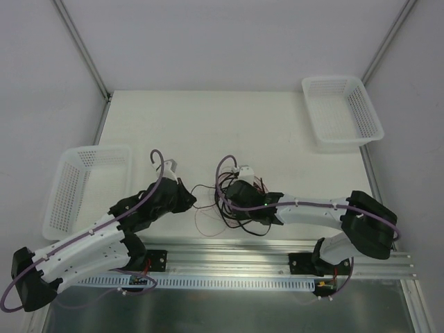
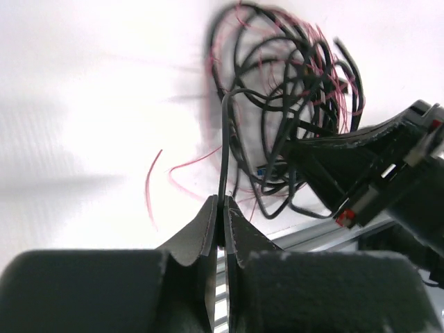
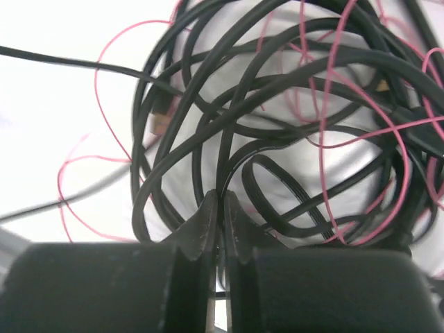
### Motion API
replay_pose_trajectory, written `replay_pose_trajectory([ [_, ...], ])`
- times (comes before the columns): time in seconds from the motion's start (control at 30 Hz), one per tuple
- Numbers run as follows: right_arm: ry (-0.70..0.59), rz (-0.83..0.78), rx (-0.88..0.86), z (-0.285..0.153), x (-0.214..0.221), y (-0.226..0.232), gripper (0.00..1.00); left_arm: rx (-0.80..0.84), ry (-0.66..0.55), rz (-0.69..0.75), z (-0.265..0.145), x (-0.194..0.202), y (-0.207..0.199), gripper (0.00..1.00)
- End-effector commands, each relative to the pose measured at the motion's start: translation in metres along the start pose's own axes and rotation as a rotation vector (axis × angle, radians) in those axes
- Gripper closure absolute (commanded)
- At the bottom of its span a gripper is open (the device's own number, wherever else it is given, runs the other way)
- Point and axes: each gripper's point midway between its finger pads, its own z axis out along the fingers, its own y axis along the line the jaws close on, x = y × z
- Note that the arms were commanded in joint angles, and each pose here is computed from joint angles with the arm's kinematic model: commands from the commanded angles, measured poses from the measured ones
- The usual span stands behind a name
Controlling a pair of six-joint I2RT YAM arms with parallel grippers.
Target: Untangle the cables
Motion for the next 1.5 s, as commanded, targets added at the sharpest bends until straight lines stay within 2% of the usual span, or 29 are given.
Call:
replay_pose_trajectory([
  [0.0,-0.031,0.048,0.228,-0.020,-0.004,-0.077,0.99,-0.035,-0.153,0.052,-0.040,-0.051,-0.007,1.00],
  [0.27,-0.090,0.120,0.345,-0.067,-0.018,-0.144,0.99,-0.036,-0.390,0.102,-0.119,-0.130,-0.023,1.00],
  [0.4,-0.123,0.134,0.356,-0.085,-0.025,-0.159,0.99,-0.061,-0.463,0.117,-0.146,-0.147,-0.017,1.00],
  [0.6,-0.146,0.131,0.422,-0.109,-0.038,-0.182,0.99,-0.136,-0.493,0.150,-0.171,-0.158,-0.002,1.00],
  [0.8,-0.094,0.183,0.454,-0.108,-0.026,-0.200,0.99,-0.131,-0.603,0.168,-0.229,-0.190,-0.004,1.00],
  [0.93,-0.066,0.212,0.460,-0.103,-0.020,-0.204,0.99,-0.112,-0.722,0.164,-0.280,-0.223,-0.013,1.00],
  [1.13,-0.017,0.263,0.479,-0.097,-0.007,-0.215,0.99,-0.116,-0.806,0.205,-0.321,-0.253,-0.026,1.00],
  [1.23,-0.007,0.276,0.483,-0.098,-0.005,-0.220,0.99,-0.125,-0.818,0.225,-0.327,-0.262,-0.032,1.00],
  [1.3,-0.012,0.269,0.478,-0.100,-0.007,-0.219,0.98,-0.110,-0.783,0.271,-0.317,-0.259,-0.041,1.00],
  [1.4,-0.011,0.243,0.419,-0.102,-0.015,-0.209,0.86,-0.089,-0.678,0.337,-0.279,-0.244,-0.054,0.96],
  [1.43,-0.017,0.231,0.393,-0.104,-0.020,-0.204,0.76,-0.101,-0.611,0.365,-0.254,-0.232,-0.055,0.94],
  [1.47,-0.013,0.211,0.371,-0.105,-0.023,-0.200,0.71,-0.087,-0.558,0.375,-0.236,-0.222,-0.059,0.92],
])
